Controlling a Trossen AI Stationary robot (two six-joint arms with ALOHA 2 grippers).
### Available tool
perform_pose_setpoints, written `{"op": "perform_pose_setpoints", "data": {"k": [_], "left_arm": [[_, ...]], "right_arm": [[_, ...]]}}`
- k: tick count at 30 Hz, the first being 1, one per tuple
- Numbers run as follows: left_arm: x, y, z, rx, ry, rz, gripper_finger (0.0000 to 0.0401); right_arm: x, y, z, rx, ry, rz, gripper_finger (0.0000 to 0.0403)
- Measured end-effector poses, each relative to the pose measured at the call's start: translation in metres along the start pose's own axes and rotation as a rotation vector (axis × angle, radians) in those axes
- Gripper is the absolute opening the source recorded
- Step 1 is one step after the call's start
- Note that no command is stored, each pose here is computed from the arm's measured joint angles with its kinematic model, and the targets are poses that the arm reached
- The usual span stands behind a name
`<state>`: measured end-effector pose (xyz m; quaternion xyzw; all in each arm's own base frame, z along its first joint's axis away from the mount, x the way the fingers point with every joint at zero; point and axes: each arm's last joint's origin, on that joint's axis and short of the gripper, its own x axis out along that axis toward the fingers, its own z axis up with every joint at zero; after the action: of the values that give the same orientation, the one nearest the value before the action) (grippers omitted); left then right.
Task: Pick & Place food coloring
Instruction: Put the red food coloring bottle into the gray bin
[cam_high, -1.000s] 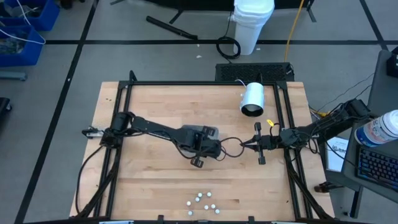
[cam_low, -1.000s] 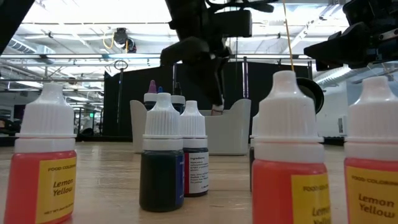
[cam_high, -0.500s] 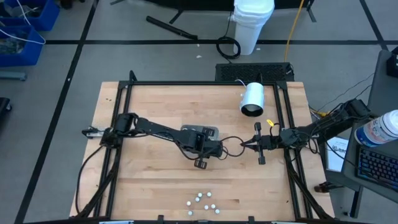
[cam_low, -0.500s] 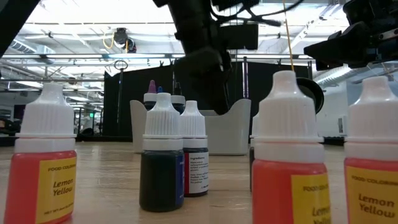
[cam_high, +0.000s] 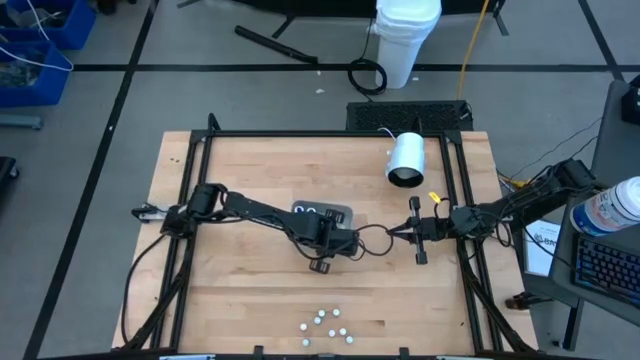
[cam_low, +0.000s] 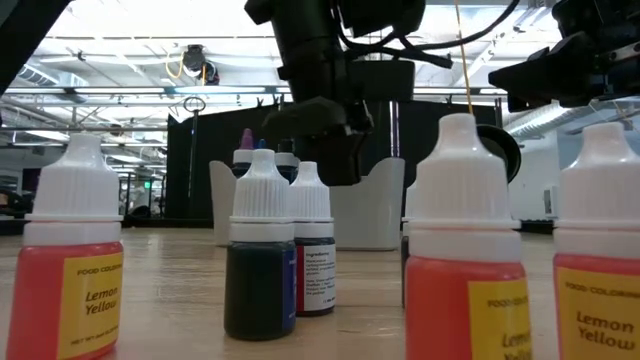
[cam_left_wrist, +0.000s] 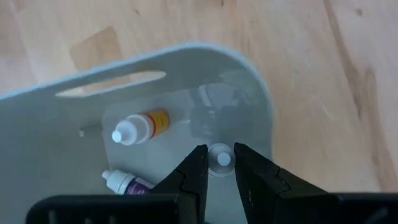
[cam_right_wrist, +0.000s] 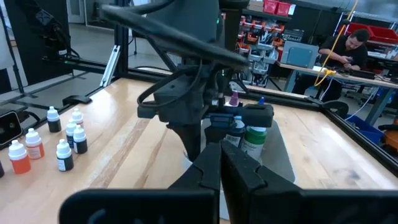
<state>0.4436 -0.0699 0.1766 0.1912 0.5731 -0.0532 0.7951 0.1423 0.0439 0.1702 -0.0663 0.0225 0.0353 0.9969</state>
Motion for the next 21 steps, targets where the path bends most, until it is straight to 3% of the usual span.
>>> {"op": "perform_pose_setpoints", "data": {"k": [12,21], "left_arm": [[0.000,0.000,0.000,-0.036,-0.003,0.001,0.0083],[-0.010,0.002,0.001,-0.031,0.020,0.045,0.0148]], "right_arm": [[0.000,0.000,0.000,0.000,0.000,0.000,0.0000],[0.000,0.000,0.000,0.000,0.000,0.000,0.0000]]}}
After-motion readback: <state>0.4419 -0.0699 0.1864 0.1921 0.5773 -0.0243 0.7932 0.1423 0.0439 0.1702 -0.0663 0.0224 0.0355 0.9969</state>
